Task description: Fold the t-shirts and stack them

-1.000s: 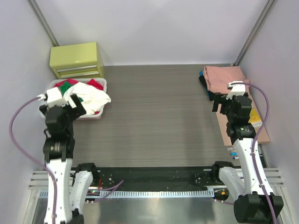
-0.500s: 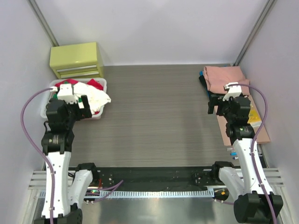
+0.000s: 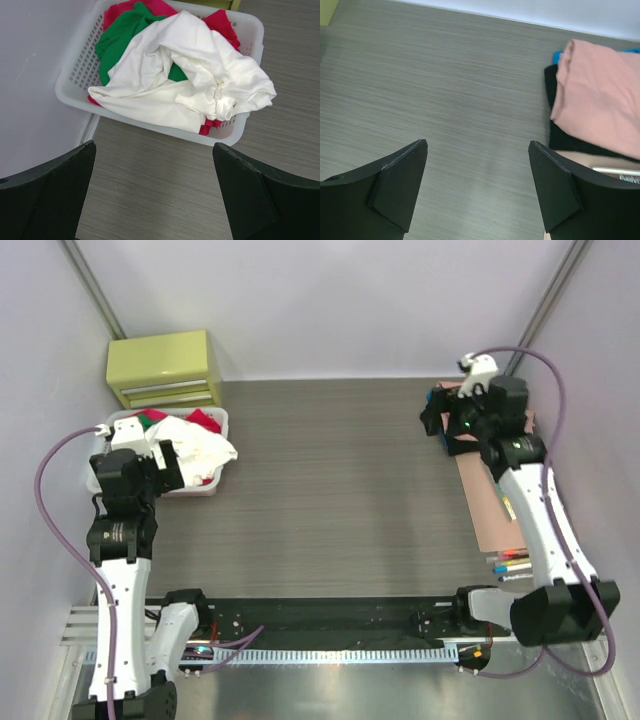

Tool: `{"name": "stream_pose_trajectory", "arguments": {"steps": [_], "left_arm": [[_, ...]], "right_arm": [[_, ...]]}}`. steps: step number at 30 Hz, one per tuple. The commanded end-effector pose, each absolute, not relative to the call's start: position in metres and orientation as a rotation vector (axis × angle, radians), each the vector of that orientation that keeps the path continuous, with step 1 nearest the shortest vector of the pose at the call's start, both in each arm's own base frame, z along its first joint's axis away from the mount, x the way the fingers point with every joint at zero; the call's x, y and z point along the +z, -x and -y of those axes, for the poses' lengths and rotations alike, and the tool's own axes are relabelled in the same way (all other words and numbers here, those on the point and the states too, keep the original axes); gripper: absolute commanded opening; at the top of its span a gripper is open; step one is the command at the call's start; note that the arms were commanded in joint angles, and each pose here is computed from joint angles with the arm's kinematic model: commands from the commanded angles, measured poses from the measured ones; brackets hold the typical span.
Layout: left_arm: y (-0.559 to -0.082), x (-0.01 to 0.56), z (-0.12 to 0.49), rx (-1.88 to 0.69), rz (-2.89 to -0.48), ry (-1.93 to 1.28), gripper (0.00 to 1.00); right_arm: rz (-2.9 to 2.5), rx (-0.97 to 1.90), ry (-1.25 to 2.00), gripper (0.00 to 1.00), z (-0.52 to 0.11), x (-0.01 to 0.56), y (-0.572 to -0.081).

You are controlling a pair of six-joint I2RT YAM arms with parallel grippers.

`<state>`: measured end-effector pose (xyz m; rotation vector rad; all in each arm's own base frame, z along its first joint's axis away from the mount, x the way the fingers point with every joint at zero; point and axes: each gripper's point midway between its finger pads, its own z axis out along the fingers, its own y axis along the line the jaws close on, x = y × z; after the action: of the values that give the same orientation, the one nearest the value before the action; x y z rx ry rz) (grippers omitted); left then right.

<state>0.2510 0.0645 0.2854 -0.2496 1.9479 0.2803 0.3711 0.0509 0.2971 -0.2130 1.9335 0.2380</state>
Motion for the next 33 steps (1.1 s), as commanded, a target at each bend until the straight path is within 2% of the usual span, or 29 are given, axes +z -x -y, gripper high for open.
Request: {"name": "stream_pose_trajectory", "arguments": {"steps": [1,3,6,12,17,22,27,33], "left_arm": [[-0.248,0.289,-0.082,0.371,-1.949,0.326,1.00],[-0.248,0.295,-0.090,0.416,-1.900,0.347,1.00],[-0.241,0.317,-0.096,0.457,-1.817,0.348,1.00],[-0.234,0.308,-0.127,0.637,-1.890,0.355,1.00],[-0.242,0.290,-0.148,0.521,-1.919,0.455,1.00],[-0.261,0.273,-0.161,0.345,-2.008,0.539,1.00],[-0.270,0.287,-0.152,0.292,-1.965,0.462,1.00],[-0.260,0.289,-0.137,0.252,-1.994,0.396,1.00]], "right_arm": [[-2.067,0.218,0.438,0.88,-0.114,0.267,-0.369],[-2.114,0.121,0.496,0.88,-0.124,0.244,-0.380],[-2.120,0.136,0.636,0.88,-0.173,0.230,-0.382],[-2.027,0.219,0.812,0.88,-0.258,0.246,-0.397],[-1.982,0.252,0.865,0.88,-0.302,0.250,-0.418],[-1.931,0.312,0.964,0.88,-0.353,0.254,-0.414],[-1.940,0.325,1.034,0.87,-0.393,0.233,-0.414],[-1.838,0.351,1.067,0.89,-0.454,0.247,-0.409]]}}
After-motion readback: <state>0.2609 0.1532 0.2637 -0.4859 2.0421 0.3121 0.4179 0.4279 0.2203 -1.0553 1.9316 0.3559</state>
